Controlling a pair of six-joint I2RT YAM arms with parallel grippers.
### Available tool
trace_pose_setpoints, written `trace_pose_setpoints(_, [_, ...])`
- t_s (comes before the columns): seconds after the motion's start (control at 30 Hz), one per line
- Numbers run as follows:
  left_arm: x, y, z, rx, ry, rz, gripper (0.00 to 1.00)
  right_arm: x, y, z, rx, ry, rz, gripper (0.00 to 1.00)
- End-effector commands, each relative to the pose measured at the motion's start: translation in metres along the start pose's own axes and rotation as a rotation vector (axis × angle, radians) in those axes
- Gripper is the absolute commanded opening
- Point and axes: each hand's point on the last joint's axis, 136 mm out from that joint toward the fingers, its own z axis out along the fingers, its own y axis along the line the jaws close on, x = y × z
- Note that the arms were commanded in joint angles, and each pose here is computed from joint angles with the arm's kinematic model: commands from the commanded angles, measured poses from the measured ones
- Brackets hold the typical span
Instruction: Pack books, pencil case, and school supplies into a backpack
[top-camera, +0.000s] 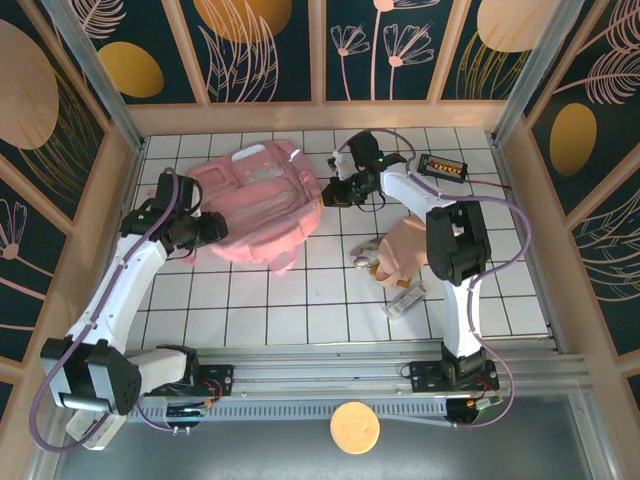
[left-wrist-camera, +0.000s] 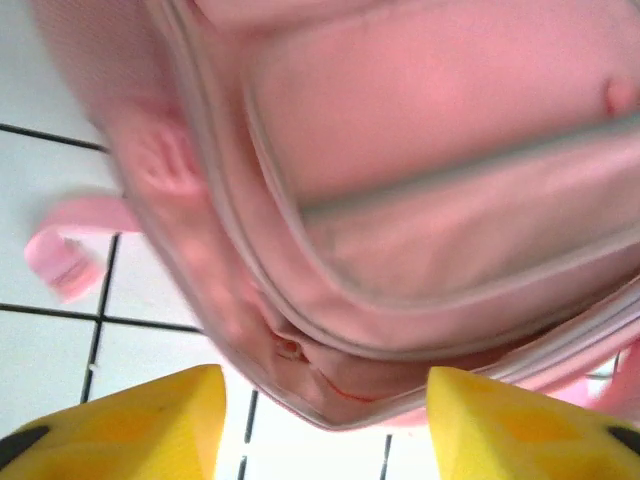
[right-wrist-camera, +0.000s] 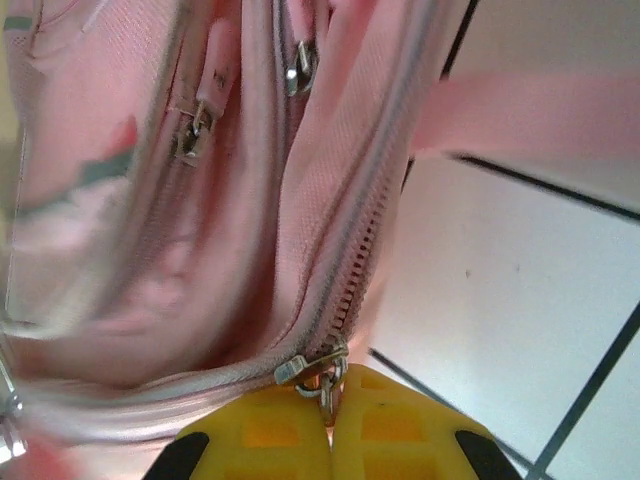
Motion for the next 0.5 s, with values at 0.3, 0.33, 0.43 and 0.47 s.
trace_pose_setpoints(0.3, [0.061,-0.064,-0.024,0.481,0.144,-0.558,0.99,0.048,0.116,0.008,-0.161,0.021,0.048,0.0])
trace_pose_setpoints(0.33, [0.077,-0.073,-0.02,0.529,0.173,-0.618,0.99,0.047,0.122,0.006,-0.173,0.017,0.046,0.0])
trace_pose_setpoints(0.43, [0.112,-0.075,-0.005,0.559,0.225,-0.762,0.99,0.051,0.137,0.004,-0.218,0.019,0.048,0.0])
trace_pose_setpoints(0.47, [0.118,-0.071,-0.001,0.559,0.234,-0.8,0.99,0.053,0.142,0.004,-0.229,0.023,0.041,0.0])
